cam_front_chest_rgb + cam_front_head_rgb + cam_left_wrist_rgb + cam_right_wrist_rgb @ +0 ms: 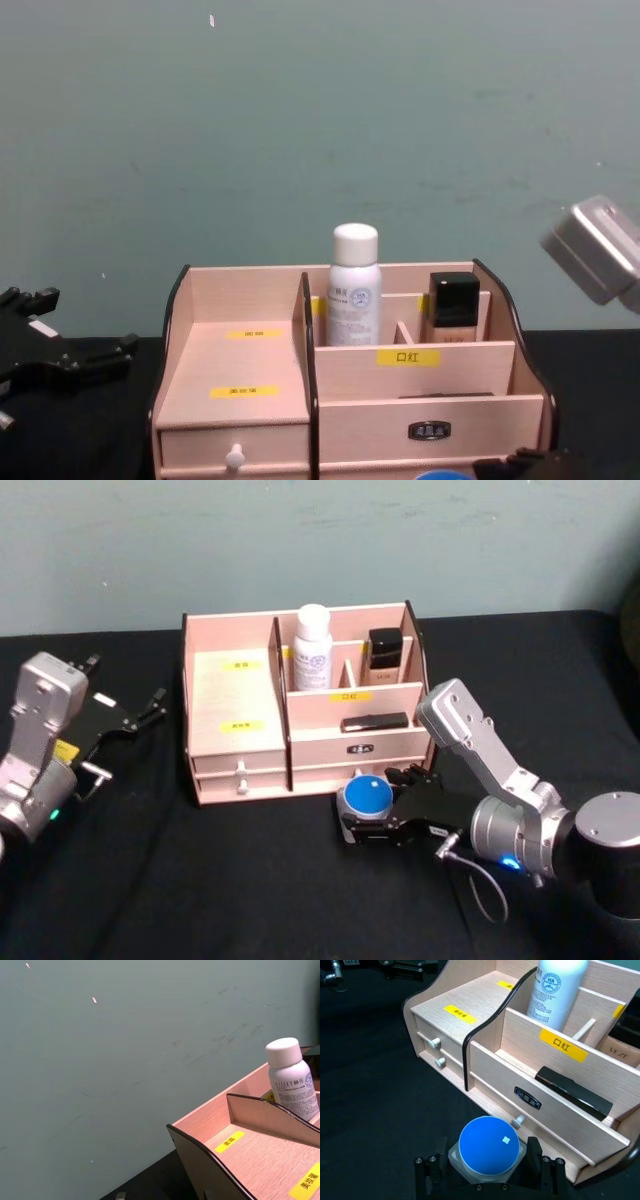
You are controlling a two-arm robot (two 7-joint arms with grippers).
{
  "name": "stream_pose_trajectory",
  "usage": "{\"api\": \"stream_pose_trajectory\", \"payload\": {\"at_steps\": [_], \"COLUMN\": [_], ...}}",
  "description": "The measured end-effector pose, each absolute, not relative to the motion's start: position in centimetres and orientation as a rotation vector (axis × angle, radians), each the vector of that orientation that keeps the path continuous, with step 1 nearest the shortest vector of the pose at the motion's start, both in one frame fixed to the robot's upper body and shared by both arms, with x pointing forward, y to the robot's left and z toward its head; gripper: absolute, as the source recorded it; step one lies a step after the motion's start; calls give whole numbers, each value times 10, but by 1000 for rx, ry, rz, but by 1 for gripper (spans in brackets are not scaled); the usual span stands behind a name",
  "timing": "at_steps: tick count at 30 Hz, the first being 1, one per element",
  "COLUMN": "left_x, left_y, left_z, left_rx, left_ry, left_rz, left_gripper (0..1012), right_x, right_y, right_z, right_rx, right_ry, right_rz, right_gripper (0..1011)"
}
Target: Pick up the facial cleanser and watermelon frost from the table and place them into the tiered storage box.
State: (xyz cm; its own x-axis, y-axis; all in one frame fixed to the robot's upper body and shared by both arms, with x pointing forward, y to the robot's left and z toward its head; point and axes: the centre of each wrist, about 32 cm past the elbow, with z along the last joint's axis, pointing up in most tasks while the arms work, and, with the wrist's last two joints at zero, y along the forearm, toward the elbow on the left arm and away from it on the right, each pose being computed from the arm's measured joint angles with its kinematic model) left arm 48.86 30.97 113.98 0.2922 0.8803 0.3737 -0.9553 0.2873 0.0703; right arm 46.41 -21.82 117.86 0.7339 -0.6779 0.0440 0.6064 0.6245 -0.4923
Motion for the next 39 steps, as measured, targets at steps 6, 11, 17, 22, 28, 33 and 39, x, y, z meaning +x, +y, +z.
{"api": "stream_pose_trajectory", "payload": {"at_steps": [6,11,17,22,28,33,39], "left_x": [489,489,489,489,489,489,489], "left_y": [310,310,310,310,310,310,310], "left_z": [1140,1140,1140,1140,1140,1140,1140], "left_rx": [304,304,304,305,304,304,305], "left_ry": [-285,-285,-285,-285,-285,-285,-285], "left_rz": [1248,1248,1248,1248,1248,1248,1248], "left_gripper": [1010,1010,1010,1010,1010,1010,1010], "right_x": [466,468,468,468,468,467,467], "right_y": [-216,-215,-216,-216,-216,-216,-216], "right_z": [1176,1175,1175,1175,1175,1175,1175], "right_rx": [-505,-507,-509,-509,-510,-509,-509], "right_ry": [150,149,148,148,148,149,149], "right_rz": [-732,-728,-728,-728,-728,-729,-729], "right_gripper": [1002,1003,1003,964,814,728,728]}}
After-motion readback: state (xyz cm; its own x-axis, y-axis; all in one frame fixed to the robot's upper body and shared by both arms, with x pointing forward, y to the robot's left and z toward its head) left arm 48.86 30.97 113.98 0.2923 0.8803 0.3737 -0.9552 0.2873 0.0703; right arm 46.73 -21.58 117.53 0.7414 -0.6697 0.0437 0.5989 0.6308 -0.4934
